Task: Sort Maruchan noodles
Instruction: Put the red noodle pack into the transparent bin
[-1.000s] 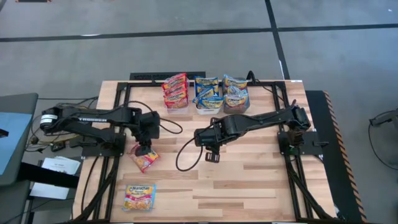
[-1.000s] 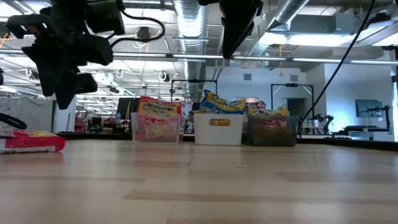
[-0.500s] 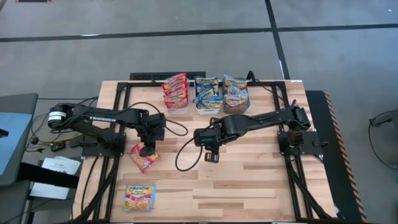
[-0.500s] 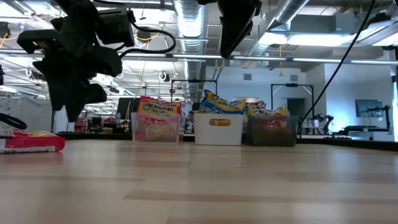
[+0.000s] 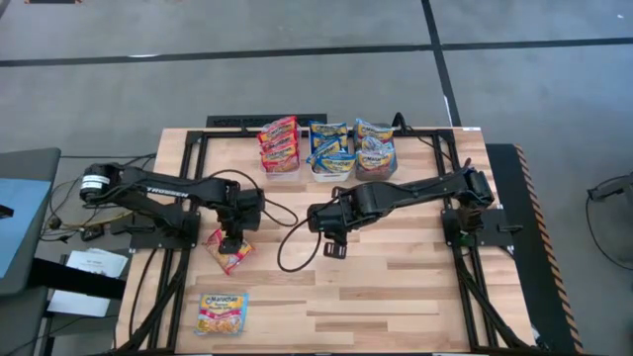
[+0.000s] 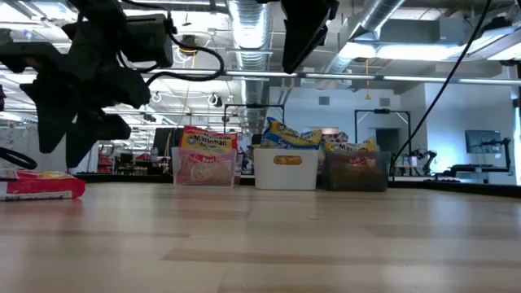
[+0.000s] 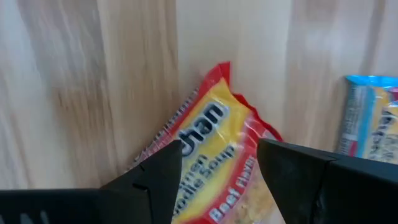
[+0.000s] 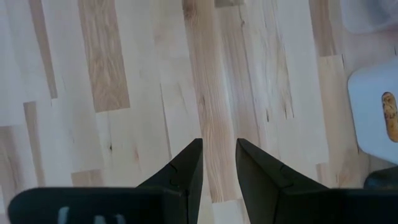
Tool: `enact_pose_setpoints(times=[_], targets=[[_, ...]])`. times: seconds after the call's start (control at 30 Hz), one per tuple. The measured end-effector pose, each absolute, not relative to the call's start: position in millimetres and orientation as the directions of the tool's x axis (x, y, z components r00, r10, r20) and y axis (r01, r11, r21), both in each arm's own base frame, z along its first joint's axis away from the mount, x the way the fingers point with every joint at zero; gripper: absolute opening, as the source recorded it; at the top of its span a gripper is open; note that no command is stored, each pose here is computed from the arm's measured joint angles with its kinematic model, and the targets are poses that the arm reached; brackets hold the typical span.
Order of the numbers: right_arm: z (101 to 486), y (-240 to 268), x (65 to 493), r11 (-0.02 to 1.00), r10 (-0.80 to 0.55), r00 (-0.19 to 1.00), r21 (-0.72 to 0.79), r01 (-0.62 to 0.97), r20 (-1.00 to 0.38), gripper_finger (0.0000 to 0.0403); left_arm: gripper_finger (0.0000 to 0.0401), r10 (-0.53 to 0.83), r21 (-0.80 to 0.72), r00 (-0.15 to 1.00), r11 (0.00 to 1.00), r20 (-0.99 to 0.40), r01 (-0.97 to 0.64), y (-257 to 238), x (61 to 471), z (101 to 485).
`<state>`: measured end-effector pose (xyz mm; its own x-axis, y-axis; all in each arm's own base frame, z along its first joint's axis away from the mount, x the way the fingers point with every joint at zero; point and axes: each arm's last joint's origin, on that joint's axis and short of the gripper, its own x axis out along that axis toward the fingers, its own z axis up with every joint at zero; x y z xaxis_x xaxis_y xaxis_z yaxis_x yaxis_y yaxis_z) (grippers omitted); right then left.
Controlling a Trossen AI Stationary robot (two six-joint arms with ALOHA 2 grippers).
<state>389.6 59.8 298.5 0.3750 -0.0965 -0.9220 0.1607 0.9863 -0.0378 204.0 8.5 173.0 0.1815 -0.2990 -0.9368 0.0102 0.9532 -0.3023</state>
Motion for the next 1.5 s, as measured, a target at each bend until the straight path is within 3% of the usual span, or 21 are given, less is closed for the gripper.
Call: enact_pose_setpoints(times=[0.23, 0.73, 1.33, 1.5], targets=[[298.2, 61.8, 389.2, 0.987, -0.095, 0.373, -0.039, 0.155, -0.923, 0.0121, 0.0196, -0.259, -0.261, 0.157, 0.965, -0.953, 0.008, 8.6, 208.5, 165.2], [298.1, 67.5, 388.1, 0.99, -0.09, 0.373, -0.042, 0.135, -0.924, 0.0121, 0.0191, -0.337, -0.333, -0.041, 0.94, -0.941, -0.08, 4.1, 216.6, 129.9], [298.1, 65.8, 388.3, 0.987, -0.093, 0.372, -0.036, 0.158, -0.924, 0.0121, 0.0017, -0.454, -0.455, 0.019, 0.889, -0.891, -0.055, 0.7, 221.7, 129.4], [298.0, 58.6, 389.1, 0.981, -0.102, 0.367, -0.031, 0.194, -0.925, 0.0121, 0.0003, -0.452, -0.452, 0.03, 0.892, -0.892, -0.022, 1.0, 225.8, 133.0]])
